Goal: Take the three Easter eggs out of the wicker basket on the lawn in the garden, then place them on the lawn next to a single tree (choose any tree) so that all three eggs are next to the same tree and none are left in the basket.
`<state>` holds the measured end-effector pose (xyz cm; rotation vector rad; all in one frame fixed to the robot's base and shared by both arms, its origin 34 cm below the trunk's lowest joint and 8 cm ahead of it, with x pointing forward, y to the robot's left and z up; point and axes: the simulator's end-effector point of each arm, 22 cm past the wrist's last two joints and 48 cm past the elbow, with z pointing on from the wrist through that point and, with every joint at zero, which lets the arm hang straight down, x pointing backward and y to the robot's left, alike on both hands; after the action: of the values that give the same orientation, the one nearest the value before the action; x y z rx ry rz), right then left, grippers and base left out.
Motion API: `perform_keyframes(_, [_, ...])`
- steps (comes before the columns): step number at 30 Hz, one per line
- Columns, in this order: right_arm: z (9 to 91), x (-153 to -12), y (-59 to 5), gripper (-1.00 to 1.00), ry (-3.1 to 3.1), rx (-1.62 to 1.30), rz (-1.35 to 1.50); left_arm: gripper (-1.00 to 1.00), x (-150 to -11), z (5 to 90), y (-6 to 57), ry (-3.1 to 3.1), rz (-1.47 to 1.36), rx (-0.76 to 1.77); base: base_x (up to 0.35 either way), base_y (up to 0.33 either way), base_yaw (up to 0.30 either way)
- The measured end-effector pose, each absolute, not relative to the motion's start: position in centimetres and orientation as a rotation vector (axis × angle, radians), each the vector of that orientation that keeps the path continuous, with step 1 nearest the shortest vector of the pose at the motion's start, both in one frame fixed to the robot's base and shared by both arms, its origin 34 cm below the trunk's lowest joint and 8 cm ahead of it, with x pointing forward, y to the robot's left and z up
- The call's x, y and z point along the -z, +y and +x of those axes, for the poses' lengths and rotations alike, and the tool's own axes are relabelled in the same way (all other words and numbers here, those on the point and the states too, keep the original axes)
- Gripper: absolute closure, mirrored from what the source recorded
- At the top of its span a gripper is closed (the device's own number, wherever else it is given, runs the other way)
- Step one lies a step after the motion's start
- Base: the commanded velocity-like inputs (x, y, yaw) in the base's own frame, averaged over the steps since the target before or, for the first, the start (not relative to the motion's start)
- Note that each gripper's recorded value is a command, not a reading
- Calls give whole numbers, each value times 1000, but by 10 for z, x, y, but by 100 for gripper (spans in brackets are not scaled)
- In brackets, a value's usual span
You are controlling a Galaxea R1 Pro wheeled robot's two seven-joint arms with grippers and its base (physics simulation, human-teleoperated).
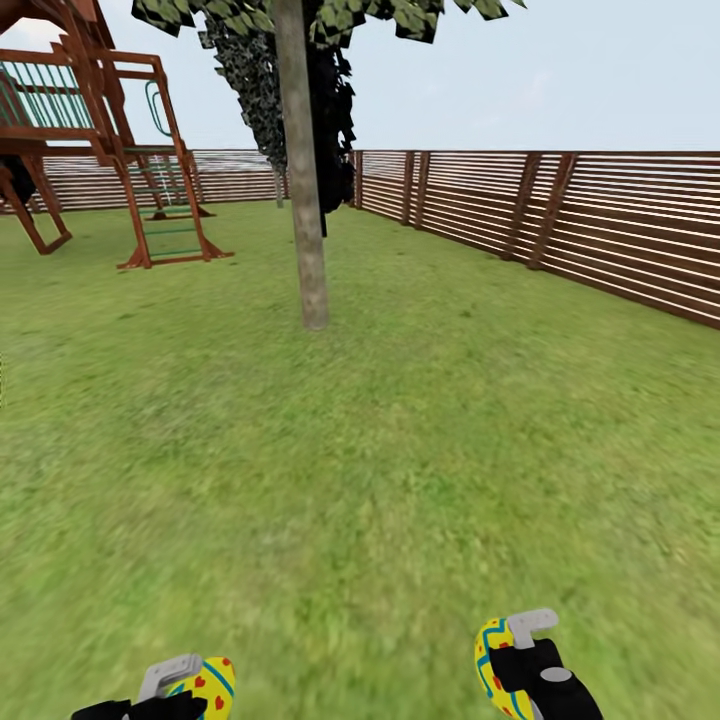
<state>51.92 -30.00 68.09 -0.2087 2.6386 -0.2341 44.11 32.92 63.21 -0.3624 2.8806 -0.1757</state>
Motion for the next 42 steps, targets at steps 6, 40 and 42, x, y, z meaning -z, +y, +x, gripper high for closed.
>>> perform_keyframes(6, [518, -679, -305, 100, 2645, 240, -212, 100, -631, 438, 344, 2882, -385, 148, 271, -178, 101])
perform_keyframes(40, [516, -676, -299, 100, 2657, 217, -221, 100, -631, 434, 366, 2872, -464, 118, 271, -178, 69])
perform_keyframes(42, [524, -683, -296, 100, 2631, 212, -222, 100, -631, 433, 367, 2873, -464, 117, 271, -178, 0])
